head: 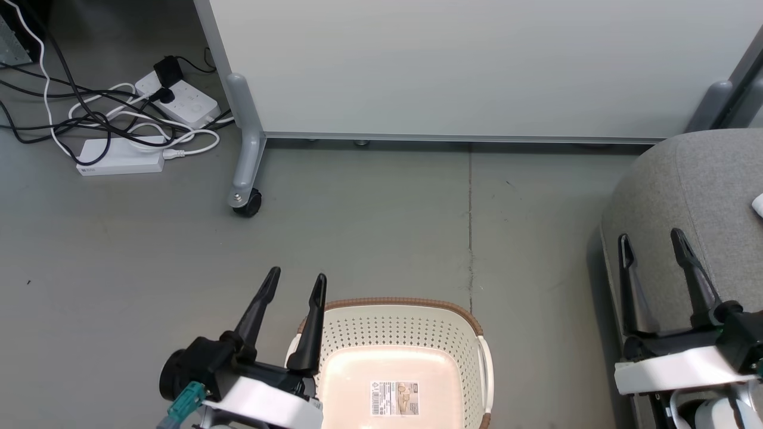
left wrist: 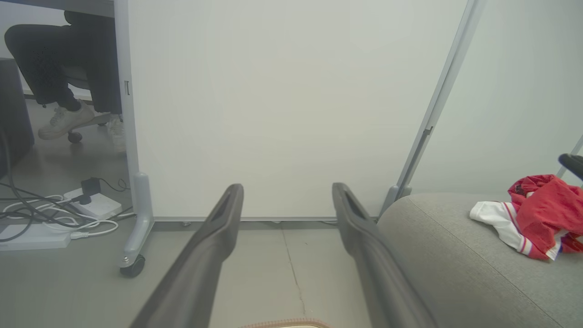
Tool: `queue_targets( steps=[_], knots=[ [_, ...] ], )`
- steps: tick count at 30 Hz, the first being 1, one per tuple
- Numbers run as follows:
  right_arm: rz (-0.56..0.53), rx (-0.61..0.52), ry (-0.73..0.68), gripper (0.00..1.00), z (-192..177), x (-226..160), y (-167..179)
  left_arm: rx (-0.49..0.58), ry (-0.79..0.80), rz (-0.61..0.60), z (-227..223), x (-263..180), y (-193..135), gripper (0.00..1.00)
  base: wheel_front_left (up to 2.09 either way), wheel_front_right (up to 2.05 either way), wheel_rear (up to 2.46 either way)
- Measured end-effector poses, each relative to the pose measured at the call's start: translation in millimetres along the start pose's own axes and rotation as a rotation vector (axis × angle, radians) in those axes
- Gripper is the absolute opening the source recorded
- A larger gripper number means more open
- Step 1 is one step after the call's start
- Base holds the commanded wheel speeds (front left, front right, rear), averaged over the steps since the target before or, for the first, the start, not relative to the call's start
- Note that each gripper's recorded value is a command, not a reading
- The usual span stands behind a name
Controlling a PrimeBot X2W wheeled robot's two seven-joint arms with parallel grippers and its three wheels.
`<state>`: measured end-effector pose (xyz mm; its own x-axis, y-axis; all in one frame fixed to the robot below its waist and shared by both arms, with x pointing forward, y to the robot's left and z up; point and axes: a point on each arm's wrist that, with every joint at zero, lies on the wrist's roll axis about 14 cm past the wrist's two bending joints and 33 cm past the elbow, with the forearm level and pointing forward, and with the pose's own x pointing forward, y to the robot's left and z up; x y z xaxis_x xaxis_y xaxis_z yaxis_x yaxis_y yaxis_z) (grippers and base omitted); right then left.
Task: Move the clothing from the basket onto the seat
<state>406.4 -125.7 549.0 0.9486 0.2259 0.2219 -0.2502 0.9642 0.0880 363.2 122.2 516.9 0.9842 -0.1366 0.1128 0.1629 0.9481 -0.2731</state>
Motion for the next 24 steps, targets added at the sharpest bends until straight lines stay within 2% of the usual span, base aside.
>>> queue_targets(
  steps=[1, 2, 7, 24],
  knots=[
    [0.001, 0.0, 0.0, 1.0, 0, 0, 0, -0.002, 0.001, 0.0, 0, 0, 0, 1.0, 0.0, 0.0, 0.0],
    [-0.001, 0.002, 0.007, 0.0, -2, -1, 0, -0.002, 0.008, 0.002, -3, -1, 0, 0.0, 0.0, 0.0, 0.0],
    [-0.023, 0.034, 0.083, 0.0, -25, -14, 0, -0.016, 0.084, 0.023, -25, -14, 4, 0.0, 0.0, 0.0, 0.0],
    [-0.208, 0.356, 0.11, 0.0, -30, -28, -41, -0.317, 0.14, 0.095, -35, -2, 17, 0.0, 0.0, 0.0, 0.0]
  ],
)
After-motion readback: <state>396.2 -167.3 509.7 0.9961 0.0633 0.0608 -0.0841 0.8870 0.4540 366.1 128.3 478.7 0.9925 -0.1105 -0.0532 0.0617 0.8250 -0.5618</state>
